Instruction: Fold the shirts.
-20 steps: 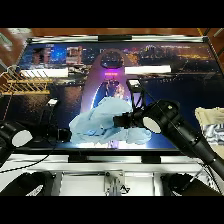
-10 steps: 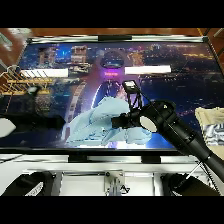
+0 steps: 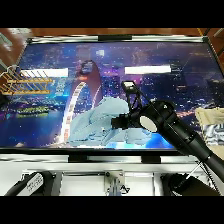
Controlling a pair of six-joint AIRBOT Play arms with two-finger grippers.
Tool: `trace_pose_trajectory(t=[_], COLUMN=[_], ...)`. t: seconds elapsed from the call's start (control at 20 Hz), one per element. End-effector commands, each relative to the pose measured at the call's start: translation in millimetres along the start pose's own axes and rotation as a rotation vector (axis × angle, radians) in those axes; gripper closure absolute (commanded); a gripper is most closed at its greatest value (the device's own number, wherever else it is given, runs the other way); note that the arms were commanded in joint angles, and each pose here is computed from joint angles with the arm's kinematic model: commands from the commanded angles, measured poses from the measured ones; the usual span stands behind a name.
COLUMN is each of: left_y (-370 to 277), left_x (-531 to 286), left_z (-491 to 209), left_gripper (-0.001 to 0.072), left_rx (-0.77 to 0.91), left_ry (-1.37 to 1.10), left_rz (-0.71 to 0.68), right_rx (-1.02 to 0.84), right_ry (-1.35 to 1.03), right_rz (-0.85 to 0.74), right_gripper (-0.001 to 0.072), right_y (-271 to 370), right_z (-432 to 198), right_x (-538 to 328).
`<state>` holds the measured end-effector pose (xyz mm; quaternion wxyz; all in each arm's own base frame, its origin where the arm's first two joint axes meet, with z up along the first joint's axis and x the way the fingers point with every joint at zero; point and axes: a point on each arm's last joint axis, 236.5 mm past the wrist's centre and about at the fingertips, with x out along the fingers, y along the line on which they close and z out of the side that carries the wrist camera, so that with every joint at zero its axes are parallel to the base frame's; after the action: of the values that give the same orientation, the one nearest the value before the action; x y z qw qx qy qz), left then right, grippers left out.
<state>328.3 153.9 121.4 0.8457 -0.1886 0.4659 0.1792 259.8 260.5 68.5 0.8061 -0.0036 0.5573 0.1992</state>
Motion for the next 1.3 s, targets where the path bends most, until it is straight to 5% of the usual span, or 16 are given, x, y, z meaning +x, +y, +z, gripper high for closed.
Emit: trace_pose_trajectory(t=[0.0,0.2,0.35,0.55,1.25], left_y=[76,96,140,161,180], left_x=[12,26,50,88,197], left_z=[29,58,53,60,32], left_gripper=[0.0060,0.0102,0.0095,0.0096,0.0145], left_rx=[-0.055,0.341,0.337,0.550,0.459], left_ry=[0.025,0.011,0.104,0.128,0.161], left_rz=[0.088,0.132,0.254,0.256,0.090], right_rx=[-0.004,-0.002,0.015,0.020,0.099], right_ry=[0.005,-0.019,-0.026,-0.062,-0.119], right_rz=[0.001,0.014,0.018,0.039,0.072], right_gripper=[0.0641,0.0641,0.0641,0.0641,0.0641], right_y=[1,4,5,9,16], right_z=[-1,4,6,15,29], right_x=[0,0,0,0,-2])
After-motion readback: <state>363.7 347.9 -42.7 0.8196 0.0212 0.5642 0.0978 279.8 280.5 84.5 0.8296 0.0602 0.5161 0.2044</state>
